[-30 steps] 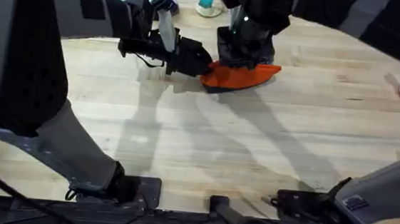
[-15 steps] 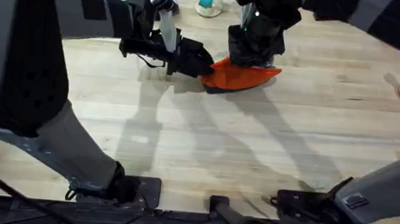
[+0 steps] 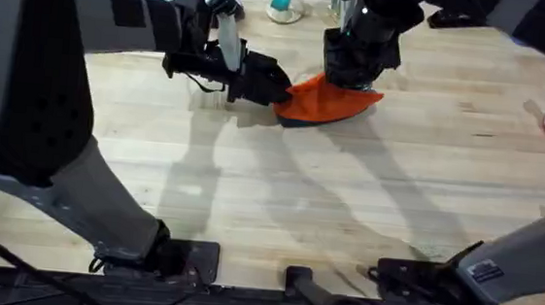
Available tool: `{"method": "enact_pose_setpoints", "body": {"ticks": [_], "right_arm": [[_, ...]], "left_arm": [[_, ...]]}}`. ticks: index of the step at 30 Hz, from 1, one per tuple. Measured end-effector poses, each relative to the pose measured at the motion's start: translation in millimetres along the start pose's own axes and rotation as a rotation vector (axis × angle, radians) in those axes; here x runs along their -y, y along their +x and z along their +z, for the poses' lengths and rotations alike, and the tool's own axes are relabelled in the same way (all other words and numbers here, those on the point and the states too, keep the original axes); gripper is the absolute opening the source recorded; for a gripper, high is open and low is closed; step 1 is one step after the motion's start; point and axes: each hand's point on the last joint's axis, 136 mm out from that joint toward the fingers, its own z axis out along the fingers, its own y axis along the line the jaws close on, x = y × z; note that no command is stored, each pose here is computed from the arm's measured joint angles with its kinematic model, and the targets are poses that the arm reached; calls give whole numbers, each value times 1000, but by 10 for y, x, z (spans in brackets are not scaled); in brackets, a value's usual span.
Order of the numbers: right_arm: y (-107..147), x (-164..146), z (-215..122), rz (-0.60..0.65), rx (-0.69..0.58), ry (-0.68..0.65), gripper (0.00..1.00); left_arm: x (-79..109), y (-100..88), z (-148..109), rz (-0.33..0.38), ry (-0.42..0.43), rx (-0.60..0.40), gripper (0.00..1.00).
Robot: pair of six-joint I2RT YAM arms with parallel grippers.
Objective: Unzip the bag, pick up the pens from the table one at a time and place them inside, then zip the bag closed.
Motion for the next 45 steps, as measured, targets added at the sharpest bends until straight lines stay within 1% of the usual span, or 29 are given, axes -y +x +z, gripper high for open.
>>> {"method": "enact_pose_setpoints", "body": {"ticks": [18,27,37,45], "right_arm": [[-26,324,87,47,-49,38,32],[-54,435,125,41,-66,28,32],[-103,645,165,81,-78,32,32],[-63,819,302,112,-102,48,32]], "left_arm": [[2,0,0,-1,0,0,42],[2,0,0,-2,0,0,42],[-1,2,-3,-2,-1,-1,42],[0,2,-3,-2,-1,-1,42]]}}
